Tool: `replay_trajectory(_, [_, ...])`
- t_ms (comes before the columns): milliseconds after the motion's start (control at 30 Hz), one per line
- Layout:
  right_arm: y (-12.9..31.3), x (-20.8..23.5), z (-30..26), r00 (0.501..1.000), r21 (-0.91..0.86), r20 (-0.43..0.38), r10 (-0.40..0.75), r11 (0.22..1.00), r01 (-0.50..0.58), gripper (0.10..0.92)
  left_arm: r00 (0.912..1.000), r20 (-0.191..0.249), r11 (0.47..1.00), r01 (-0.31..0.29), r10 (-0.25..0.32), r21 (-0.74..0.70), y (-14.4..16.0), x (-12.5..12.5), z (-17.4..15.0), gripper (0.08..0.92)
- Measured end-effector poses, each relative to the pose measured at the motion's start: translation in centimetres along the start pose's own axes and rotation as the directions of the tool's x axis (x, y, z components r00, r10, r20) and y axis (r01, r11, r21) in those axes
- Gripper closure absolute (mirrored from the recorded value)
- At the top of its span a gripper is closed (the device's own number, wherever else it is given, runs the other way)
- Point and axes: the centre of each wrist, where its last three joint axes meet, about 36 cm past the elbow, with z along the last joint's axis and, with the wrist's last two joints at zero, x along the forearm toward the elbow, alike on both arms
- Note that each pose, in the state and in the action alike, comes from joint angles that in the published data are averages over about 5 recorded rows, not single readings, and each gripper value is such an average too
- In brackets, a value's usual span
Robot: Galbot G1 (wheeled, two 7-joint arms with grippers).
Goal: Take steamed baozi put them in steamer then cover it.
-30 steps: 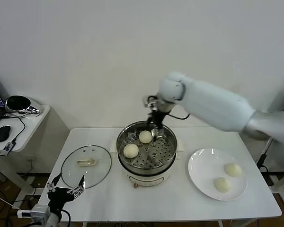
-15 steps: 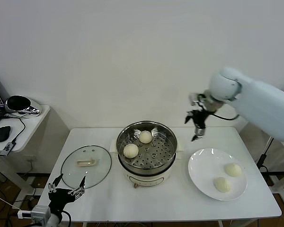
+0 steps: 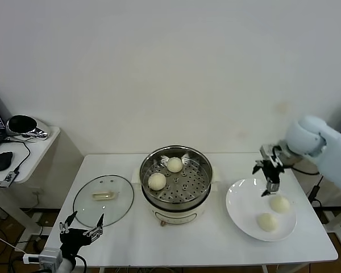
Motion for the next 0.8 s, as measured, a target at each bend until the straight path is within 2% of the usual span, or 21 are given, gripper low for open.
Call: replay_trajectory(800, [4.3, -9.2, 3.3, 0.993, -0.047, -0.070, -0.092, 0.995, 0.089, 0.200, 0.9997, -0.025, 1.000, 0.007, -0.007, -0.007, 0.1, -0.5, 0.8, 0.177])
